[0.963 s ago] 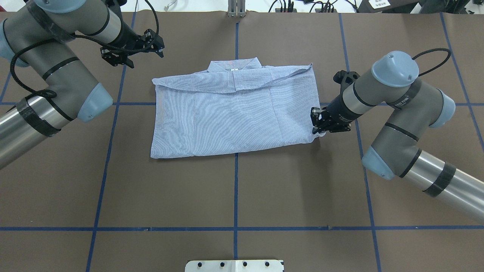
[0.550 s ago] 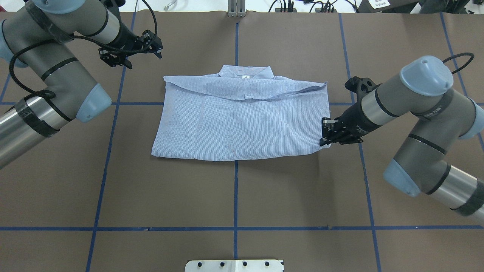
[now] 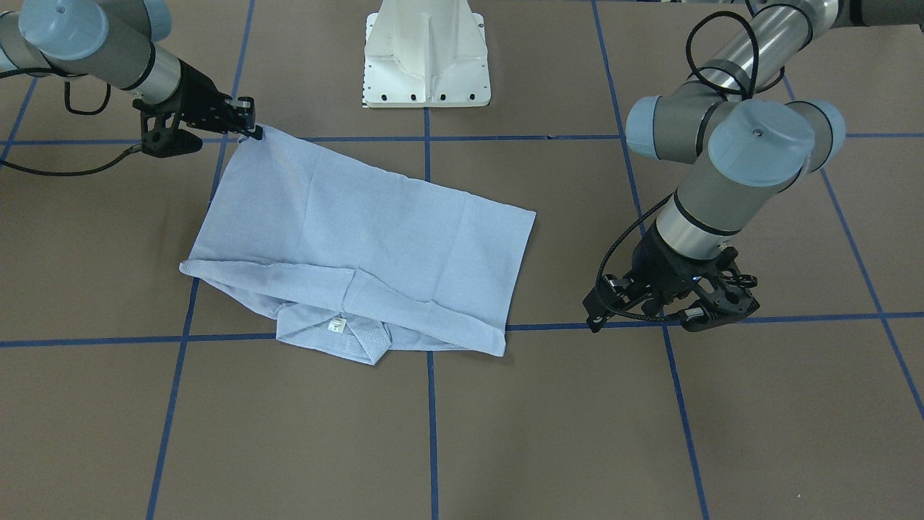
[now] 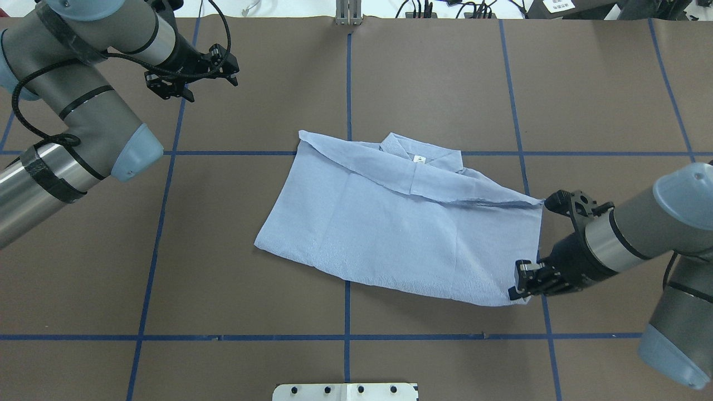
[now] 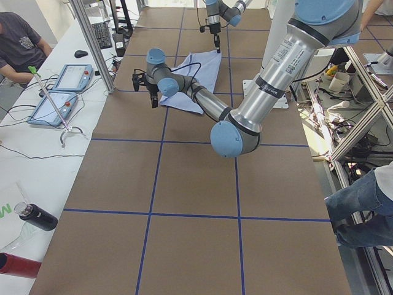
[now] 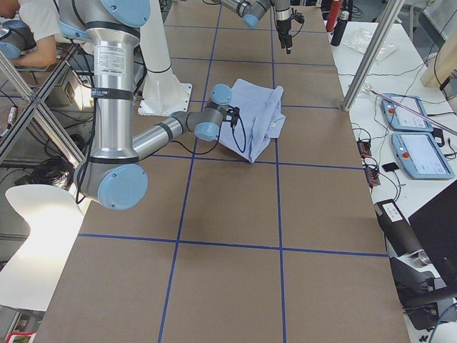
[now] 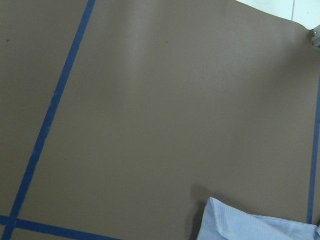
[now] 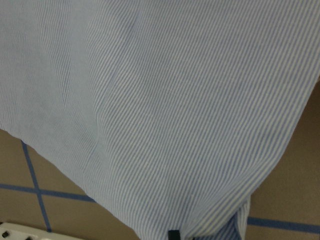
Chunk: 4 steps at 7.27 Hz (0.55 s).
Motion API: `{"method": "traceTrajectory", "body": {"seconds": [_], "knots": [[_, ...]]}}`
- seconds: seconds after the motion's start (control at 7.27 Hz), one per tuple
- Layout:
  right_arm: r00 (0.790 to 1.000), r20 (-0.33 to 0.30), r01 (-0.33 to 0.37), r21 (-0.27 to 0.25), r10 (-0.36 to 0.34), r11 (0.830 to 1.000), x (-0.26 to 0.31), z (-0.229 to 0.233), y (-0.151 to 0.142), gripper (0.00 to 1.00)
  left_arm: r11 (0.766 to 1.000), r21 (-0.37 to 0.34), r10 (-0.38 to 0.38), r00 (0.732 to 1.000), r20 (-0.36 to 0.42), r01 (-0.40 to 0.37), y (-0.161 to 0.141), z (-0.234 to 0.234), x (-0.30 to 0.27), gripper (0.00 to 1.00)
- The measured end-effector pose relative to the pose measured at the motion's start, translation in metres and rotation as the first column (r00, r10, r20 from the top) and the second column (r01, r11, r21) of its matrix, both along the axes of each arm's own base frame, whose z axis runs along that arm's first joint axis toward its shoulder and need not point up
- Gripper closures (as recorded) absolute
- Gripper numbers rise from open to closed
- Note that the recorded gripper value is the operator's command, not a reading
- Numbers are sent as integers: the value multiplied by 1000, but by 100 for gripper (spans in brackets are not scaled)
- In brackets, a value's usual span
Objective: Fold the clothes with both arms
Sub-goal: 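Drag the folded shirt with the right gripper, rotating it toward the robot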
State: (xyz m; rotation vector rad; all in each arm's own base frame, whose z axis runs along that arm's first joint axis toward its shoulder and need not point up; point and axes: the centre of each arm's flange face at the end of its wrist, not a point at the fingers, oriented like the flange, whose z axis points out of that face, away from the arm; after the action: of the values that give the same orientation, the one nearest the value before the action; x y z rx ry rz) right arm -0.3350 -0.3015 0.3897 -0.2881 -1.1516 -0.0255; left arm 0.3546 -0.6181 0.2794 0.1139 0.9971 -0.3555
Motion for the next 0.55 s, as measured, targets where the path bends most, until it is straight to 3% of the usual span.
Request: {"method": "traceTrajectory", "body": {"seconds": [0.14,0.28,0.41,0.55], "knots": [[998,-5,61,-15,-61,998,-1,4,25,100,1000,-5,-7,1000,-9,7,2,-3,-1,0],[993,-11,121,-30,-122,992,-3,9,49,9,1000,-6,-10,1000,-15,10,6,-4,-4,0],[985,-14,170,-45,-171,984,-2,11,68,0,1000,-4,-11,1000,-18,11,11,-2,-7,0],[979,-9,202,-54,-203,978,0,11,77,0,1000,-1,-10,1000,-21,10,16,-2,-10,0]]}}
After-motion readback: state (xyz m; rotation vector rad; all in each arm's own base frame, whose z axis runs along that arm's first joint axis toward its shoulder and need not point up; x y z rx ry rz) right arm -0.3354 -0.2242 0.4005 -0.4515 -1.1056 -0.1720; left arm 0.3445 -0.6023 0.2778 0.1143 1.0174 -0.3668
